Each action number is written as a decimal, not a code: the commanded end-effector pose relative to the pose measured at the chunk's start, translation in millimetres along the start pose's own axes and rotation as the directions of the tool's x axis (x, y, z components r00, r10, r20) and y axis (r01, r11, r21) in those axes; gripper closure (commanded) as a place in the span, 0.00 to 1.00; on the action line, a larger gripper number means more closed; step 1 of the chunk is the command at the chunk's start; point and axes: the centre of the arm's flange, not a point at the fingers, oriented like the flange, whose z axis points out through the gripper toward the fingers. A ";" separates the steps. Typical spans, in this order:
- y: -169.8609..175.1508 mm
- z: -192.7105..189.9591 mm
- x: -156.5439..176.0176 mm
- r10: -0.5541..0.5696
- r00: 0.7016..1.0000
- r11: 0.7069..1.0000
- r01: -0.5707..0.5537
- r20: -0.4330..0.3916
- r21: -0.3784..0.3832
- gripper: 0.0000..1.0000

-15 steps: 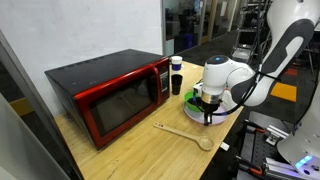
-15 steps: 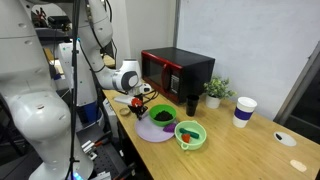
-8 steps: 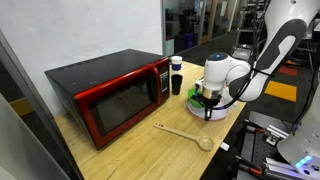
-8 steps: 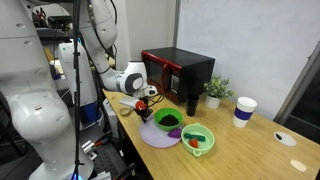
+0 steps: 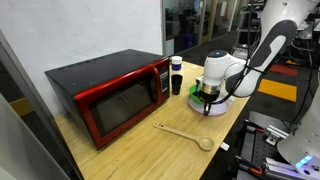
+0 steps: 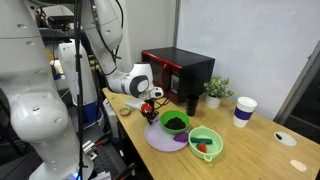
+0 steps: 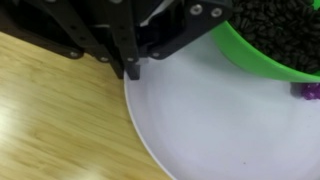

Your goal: Open the microwave door, place the dark green bowl in it, then close the microwave door

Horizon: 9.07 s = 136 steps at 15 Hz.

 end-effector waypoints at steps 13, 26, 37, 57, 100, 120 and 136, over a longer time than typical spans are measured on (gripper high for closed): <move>71.7 35.5 11.4 -0.005 1.000 1.000 0.005 -0.004 0.006 0.98; 87.1 7.0 19.2 0.009 0.999 0.999 -0.008 -0.040 0.032 0.06; 68.9 -72.8 46.2 -0.001 0.990 0.988 0.023 -0.144 0.155 0.00; -51.0 -208.0 89.5 0.141 0.922 0.975 -0.067 -0.361 0.210 0.00; -37.1 -212.2 219.0 0.268 0.923 0.963 -0.249 -0.277 0.105 0.55; -59.5 -243.7 123.9 0.308 0.910 0.949 -0.272 -0.279 0.159 0.94; -73.6 -305.2 80.8 0.333 0.909 0.942 -0.309 -0.252 0.130 0.00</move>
